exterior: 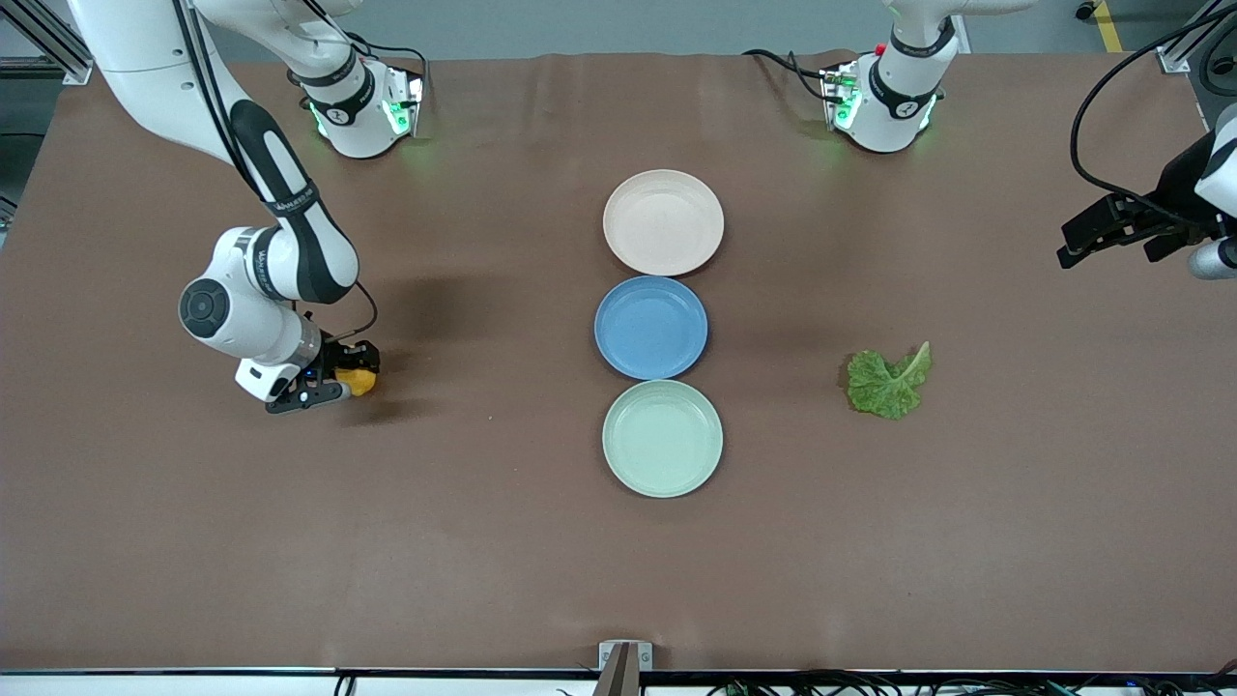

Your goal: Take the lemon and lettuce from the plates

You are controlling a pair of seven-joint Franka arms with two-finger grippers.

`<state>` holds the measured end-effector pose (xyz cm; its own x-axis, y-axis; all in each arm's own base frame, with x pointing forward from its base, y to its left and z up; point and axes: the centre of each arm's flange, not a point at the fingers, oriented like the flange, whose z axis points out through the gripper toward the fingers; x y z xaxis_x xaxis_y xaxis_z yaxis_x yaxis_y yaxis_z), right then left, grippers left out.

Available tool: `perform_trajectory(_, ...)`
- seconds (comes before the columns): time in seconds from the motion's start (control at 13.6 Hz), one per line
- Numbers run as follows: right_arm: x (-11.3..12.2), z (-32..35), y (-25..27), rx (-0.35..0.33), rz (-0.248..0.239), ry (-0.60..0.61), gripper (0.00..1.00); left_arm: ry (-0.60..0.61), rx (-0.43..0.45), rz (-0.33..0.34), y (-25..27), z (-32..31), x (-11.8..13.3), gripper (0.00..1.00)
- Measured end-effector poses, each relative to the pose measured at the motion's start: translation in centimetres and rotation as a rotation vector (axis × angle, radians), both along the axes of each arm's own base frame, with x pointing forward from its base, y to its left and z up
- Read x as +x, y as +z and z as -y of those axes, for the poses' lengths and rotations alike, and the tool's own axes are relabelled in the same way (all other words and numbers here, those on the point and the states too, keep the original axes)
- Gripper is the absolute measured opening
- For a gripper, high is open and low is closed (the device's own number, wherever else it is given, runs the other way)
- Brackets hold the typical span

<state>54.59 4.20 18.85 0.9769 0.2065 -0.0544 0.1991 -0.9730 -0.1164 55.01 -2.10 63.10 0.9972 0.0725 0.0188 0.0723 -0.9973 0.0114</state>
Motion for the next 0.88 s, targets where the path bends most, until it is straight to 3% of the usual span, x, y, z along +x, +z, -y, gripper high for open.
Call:
perform_trajectory(0.29, 0.1, 1.1, -0.6, -0.002, -0.009, -0.02, 0.68, 0.015, 0.0, 0.003, 0.1, -0.8, 0.0, 1.0)
perform_trajectory(0.51, 0.4, 1.4, -0.5, 0.0, -0.009, -0.025, 0.98, 0.013, 0.0, 0.003, 0.1, -0.7, 0.0, 1.0)
perform_trajectory(0.59, 0.7, 1.3, 0.0, 0.005, -0.018, -0.023, 1.0, 0.012, 0.0, 0.003, 0.1, -0.7, 0.0, 1.0)
perform_trajectory(0.88, 4.1, 2.0, 6.2, 0.043, -0.128, -0.054, 1.0, 0.012, 0.0, 0.003, 0.2, -0.7, 0.0, 1.0)
